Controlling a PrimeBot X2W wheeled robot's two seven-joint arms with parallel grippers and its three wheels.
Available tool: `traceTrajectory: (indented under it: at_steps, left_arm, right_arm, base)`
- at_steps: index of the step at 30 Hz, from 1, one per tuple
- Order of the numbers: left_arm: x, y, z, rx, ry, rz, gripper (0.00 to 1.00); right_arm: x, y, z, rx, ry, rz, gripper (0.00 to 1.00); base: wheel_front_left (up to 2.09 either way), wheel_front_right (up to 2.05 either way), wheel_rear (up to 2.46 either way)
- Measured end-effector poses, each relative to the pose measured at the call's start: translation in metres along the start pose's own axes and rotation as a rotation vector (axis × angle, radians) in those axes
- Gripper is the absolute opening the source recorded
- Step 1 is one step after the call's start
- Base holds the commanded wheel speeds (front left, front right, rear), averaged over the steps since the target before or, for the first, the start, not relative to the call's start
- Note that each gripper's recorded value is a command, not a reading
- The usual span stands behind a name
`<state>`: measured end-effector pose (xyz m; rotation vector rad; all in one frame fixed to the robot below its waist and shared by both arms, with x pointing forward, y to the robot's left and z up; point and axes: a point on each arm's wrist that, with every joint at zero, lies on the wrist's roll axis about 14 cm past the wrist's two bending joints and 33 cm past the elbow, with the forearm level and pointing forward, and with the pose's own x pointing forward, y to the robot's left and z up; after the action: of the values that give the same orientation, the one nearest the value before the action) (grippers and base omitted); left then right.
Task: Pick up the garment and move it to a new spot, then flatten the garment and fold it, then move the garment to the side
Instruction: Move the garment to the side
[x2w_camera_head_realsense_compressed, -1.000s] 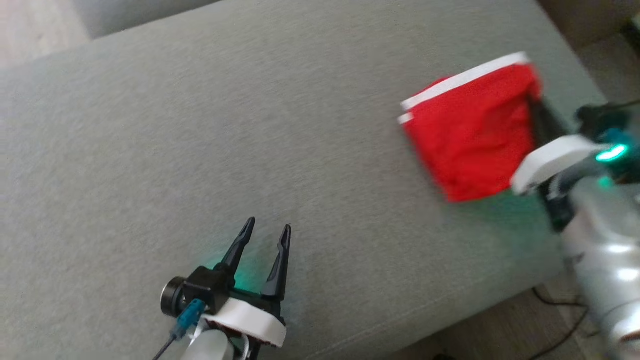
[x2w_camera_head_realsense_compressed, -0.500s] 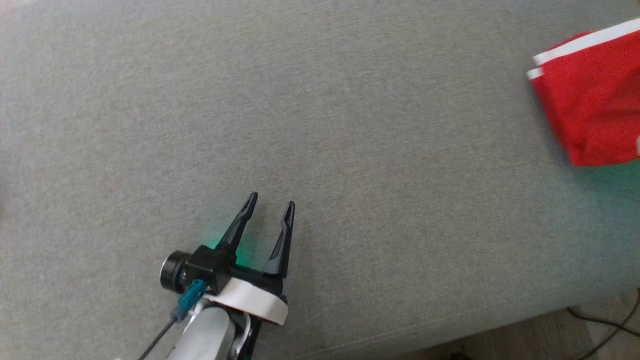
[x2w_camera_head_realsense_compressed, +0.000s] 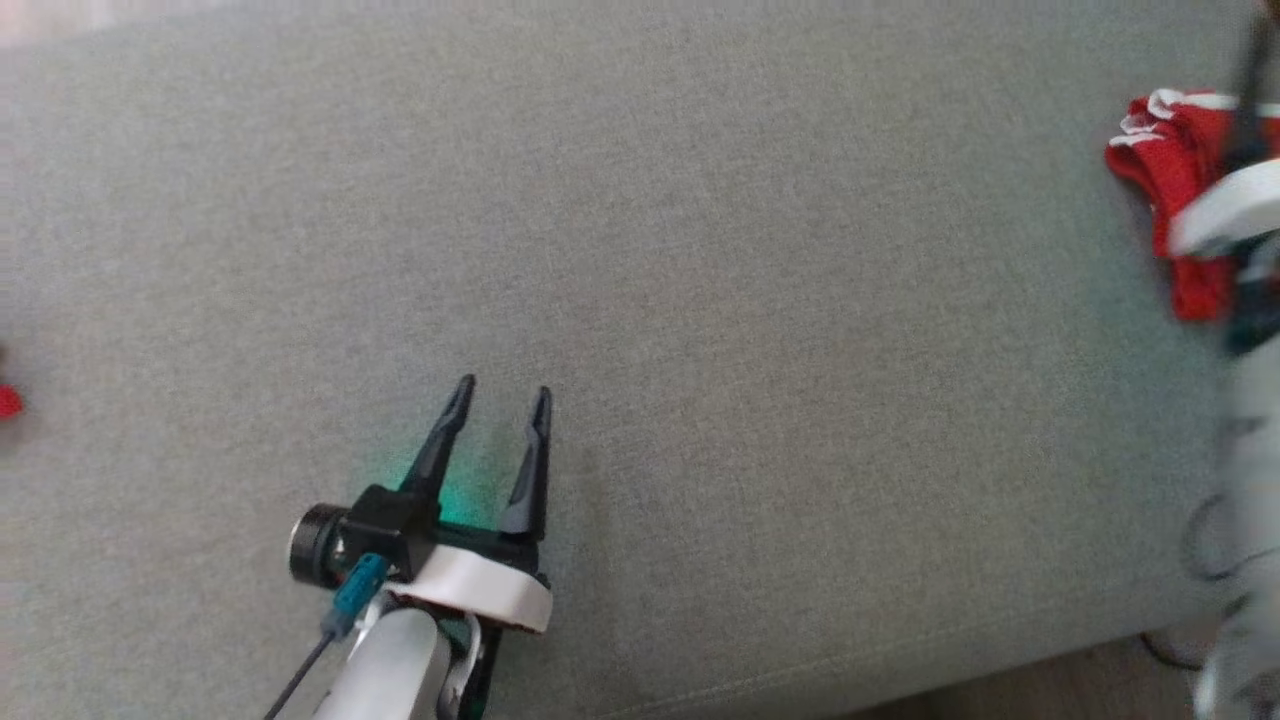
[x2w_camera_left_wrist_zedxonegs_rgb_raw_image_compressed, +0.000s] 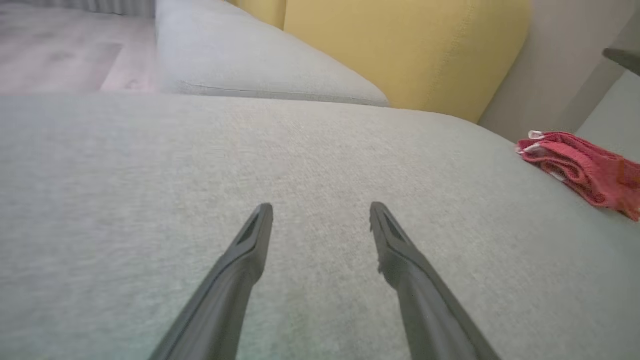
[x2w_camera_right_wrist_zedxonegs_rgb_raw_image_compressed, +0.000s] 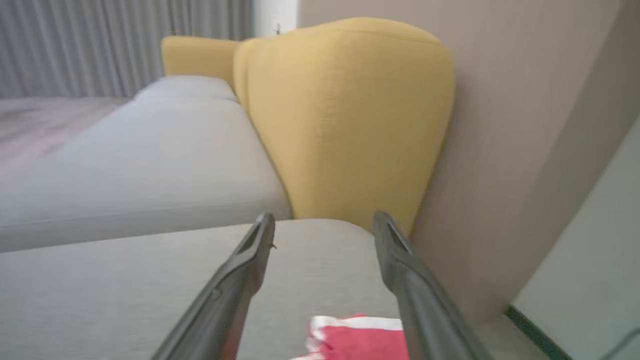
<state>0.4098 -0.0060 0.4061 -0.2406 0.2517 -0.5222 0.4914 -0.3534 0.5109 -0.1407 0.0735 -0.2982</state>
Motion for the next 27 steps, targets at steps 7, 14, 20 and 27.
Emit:
traceTrajectory:
  at_steps: [7,14,20,27]
  left_arm:
    - [-0.019,0.027,0.019,0.034,-0.048,0.132,1.0]
    - [-0.055,0.059,0.03,0.044,-0.08,0.284,1.0]
    - [-0.085,0.078,0.036,0.058,-0.105,0.384,1.0]
    - [-0.117,0.091,0.039,0.059,-0.13,0.467,1.0]
  right_arm:
    - [-0.045,0.075,-0.02,0.136,0.004,0.145,1.0]
    - [-0.094,0.116,-0.052,0.213,0.084,0.247,1.0]
    - [-0.125,0.142,-0.059,0.265,0.113,0.325,1.0]
    - [-0.143,0.15,-0.051,0.279,0.092,0.361,1.0]
  base:
    - [0.0,0.0,0.0]
    - [0.0,0.0,0.0]
    - [0.0,0.0,0.0]
    - [0.0,0.0,0.0]
